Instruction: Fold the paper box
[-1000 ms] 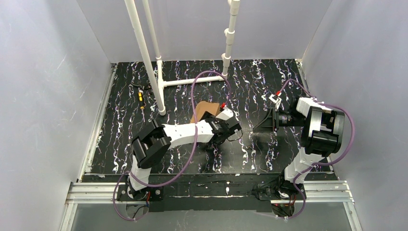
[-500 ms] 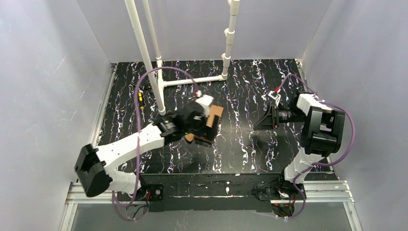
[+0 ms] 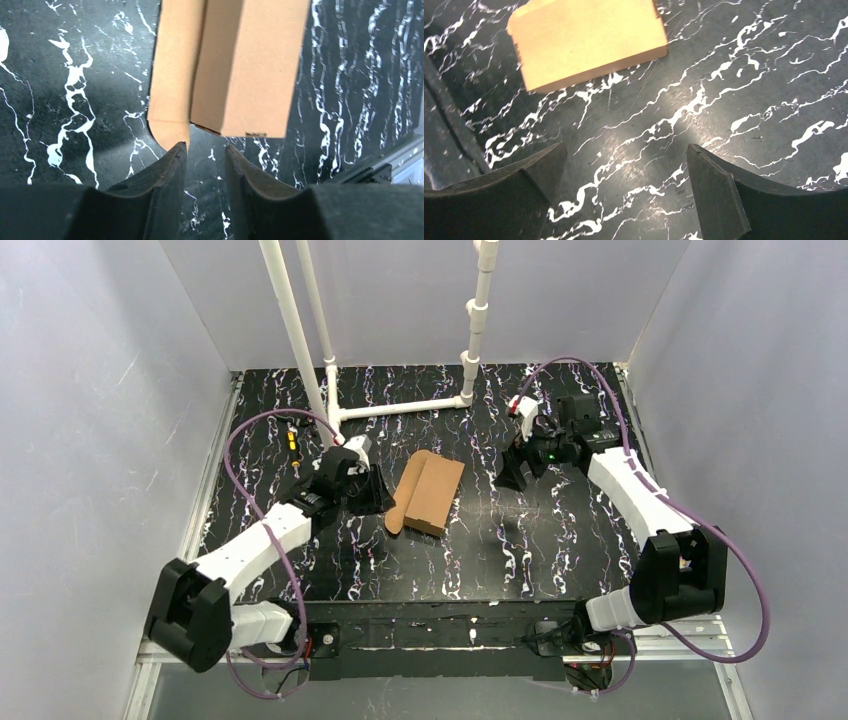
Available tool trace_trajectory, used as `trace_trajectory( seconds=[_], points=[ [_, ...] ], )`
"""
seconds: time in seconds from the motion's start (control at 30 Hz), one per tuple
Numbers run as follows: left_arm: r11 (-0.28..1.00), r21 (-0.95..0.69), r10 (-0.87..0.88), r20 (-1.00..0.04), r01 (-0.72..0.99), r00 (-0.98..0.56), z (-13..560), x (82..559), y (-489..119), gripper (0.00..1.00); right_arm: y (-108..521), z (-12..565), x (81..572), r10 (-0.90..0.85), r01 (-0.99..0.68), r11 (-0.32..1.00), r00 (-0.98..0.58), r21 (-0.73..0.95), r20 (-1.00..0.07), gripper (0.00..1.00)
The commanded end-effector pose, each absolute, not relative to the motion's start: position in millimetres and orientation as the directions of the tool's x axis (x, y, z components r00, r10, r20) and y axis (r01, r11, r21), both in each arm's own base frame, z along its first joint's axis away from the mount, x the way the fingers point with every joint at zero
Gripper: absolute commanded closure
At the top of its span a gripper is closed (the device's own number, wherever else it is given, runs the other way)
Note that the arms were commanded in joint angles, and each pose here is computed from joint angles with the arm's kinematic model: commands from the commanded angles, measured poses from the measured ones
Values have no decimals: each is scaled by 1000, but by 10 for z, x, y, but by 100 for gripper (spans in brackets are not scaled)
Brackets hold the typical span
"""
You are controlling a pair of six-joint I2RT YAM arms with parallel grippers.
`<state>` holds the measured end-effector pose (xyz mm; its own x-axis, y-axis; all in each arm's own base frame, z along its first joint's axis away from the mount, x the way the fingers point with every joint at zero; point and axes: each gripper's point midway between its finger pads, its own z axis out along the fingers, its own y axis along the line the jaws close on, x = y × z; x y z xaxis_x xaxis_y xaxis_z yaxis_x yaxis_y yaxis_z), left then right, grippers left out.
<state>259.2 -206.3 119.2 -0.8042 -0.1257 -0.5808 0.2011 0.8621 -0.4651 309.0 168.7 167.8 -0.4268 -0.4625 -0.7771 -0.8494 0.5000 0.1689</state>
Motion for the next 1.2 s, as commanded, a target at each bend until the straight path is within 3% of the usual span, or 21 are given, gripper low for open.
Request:
trace_trajectory(
  seconds=[0.0, 0.23, 0.6, 1.0, 1.17],
  points=[
    [862, -482, -160, -552, 156, -819, 1085, 2808, -2113, 71, 1760, 1658, 3398, -337, -798, 576, -428, 176, -839, 2],
    [884, -451, -135, -495, 121, -859, 778, 3045, -2239, 81, 1772, 1500, 3262, -307, -778, 596, -449, 198, -839, 18],
    [827, -537, -79, -405, 167, -911, 532, 2679, -2866, 83, 1744, 1433, 3246, -298, -757, 619, -470, 207, -831, 33],
    [769, -582, 1, -414, 265, -910, 553, 2512, -4044, 82, 1656, 1511, 3163, -345, -783, 606, -414, 137, -842, 31],
    [759, -565, 23, -473, 323, -881, 703, 2468, -4079, 82, 1653, 1508, 3091, -367, -815, 562, -400, 142, -840, 23]
  ],
)
